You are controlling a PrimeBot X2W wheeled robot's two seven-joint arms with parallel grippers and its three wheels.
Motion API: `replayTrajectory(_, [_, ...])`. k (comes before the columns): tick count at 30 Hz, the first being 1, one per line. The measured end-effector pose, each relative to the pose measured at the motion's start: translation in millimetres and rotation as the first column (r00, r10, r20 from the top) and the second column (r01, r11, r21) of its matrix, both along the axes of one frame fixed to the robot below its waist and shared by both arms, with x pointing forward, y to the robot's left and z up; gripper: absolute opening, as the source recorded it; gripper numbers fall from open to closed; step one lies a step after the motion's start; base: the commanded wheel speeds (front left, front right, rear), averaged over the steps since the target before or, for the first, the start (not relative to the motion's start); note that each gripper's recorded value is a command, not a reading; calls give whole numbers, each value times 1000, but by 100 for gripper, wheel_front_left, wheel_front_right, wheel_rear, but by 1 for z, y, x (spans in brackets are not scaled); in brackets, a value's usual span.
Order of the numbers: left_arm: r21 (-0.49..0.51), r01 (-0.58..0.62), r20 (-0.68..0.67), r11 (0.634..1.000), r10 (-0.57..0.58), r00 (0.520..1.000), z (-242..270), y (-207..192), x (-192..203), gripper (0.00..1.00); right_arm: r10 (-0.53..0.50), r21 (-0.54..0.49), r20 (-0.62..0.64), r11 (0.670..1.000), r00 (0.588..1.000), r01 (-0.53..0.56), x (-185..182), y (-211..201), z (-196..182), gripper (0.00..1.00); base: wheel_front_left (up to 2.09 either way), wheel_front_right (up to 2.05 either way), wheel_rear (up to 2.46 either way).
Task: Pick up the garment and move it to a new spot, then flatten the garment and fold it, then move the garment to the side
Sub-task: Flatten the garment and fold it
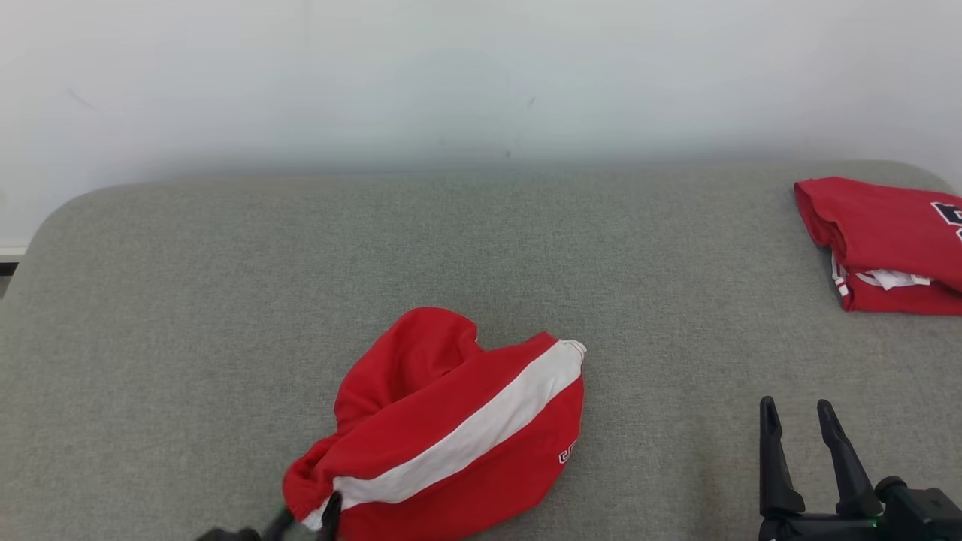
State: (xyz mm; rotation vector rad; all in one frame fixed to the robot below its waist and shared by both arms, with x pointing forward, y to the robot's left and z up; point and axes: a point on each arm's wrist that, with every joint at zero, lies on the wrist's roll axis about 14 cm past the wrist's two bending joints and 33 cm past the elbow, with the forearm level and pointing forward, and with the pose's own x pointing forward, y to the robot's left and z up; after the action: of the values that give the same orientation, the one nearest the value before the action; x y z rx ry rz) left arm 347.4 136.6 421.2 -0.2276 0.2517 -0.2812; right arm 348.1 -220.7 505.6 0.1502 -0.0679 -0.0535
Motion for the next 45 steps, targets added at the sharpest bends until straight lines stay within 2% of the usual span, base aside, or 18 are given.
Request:
replayTrajectory(13, [-1,-167,192,986,164,967,55,44,0,100,20,1,4,1000,1000,-20,1,5,1,100,0,0,0])
replayTrajectory(21, [18,-306,356,952,280,892,104,73,-4,100,35,3,12,999,999,-35,2,9,3,100,0,0,0])
replayTrajectory(28, [56,-331,384,942,285,878,108,80,-10,100,90,-24,-5,996,996,-90,6,19,1,100,0,0,0])
replayTrajectory(36, [66,-339,374,938,292,880,103,81,-12,100,244,-112,5,964,970,-242,51,51,24,100,0,0,0])
replayTrajectory(45, [54,-365,357,930,323,876,97,87,-13,100,342,-140,-114,924,933,-356,106,85,10,100,0,0,0])
